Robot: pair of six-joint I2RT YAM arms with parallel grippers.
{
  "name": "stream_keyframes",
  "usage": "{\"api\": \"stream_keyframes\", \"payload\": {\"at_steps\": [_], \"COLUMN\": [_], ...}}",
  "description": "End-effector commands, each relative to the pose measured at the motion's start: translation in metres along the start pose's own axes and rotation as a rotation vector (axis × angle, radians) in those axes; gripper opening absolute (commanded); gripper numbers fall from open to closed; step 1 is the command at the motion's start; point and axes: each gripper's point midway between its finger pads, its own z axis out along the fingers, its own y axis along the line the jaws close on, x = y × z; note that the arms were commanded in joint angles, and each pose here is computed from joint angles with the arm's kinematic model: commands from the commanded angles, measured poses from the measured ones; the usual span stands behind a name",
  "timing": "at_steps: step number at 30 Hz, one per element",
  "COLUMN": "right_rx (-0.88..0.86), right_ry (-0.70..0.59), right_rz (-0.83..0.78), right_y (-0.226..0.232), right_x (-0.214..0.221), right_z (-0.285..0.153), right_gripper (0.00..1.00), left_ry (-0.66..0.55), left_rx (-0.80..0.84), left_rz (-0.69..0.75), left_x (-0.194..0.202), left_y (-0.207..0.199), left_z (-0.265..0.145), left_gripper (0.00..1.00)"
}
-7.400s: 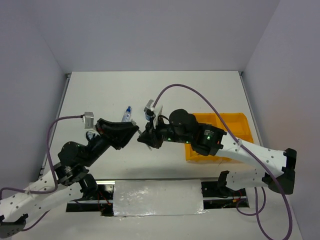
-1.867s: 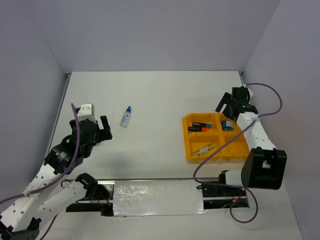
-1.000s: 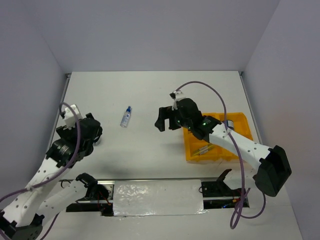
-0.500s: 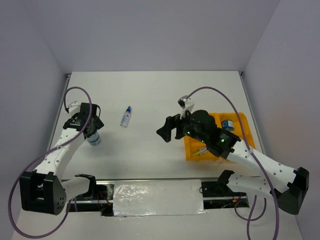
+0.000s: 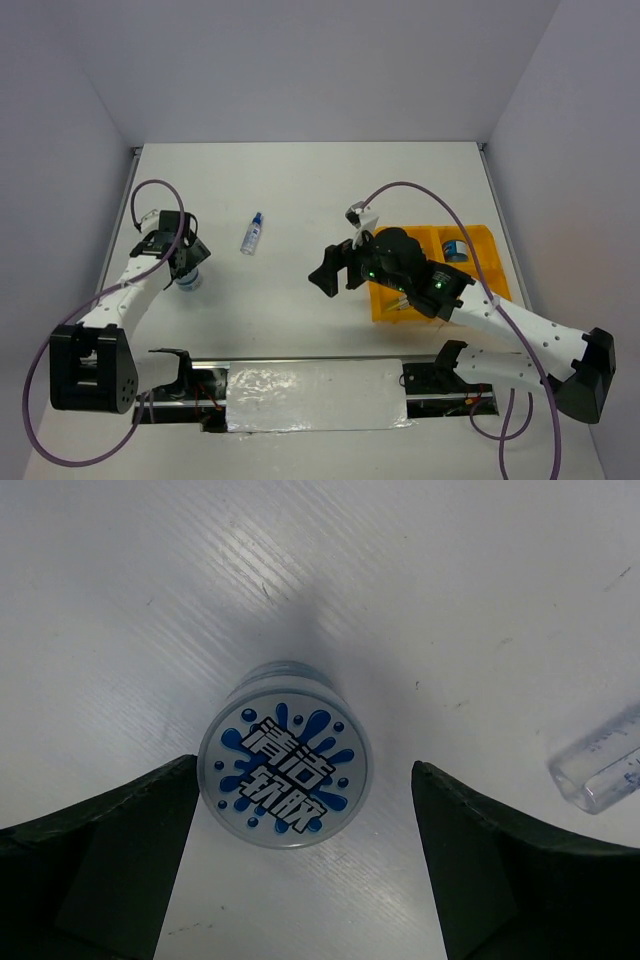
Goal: Sort the stationery into containers
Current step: Pick up the stationery from the corner of the board, then place the stationery in the storage box.
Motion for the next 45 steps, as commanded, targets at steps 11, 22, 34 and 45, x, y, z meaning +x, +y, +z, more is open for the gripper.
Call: {"api": "stream_keyframes", "payload": {"at_steps": [11, 22, 34, 45], "right_rx": [-0.051, -0.105, -0.015, 0.012], "right_ry": [-0.033, -0.020, -0.256, -0.288], "right_rz": [-0.020, 0.015, 0.350, 0.260], "right_y": [0.021, 0.024, 0.044, 0.089], "right_x": [-0.010, 0.010, 0.006, -0.020], "right_z": [-0.005, 0.015, 0.057, 0.094], "right_gripper": [1.00, 1.00, 1.00, 1.00], "left_ry": [-0.003, 0.014, 0.118, 0.198], "left_rx": [0.019, 0.282, 0.984, 1.189], "left_rz": [-0.021, -0.084, -0.548, -0.616], "left_x": [0.005, 0.004, 0.018, 0.015], "left_y": [-0.005, -0.037, -0.091, -0.105], "left_z": [0.016, -0.024, -0.163, -0.217], "left_gripper": [0.78, 0.00, 0.00, 0.00]}}
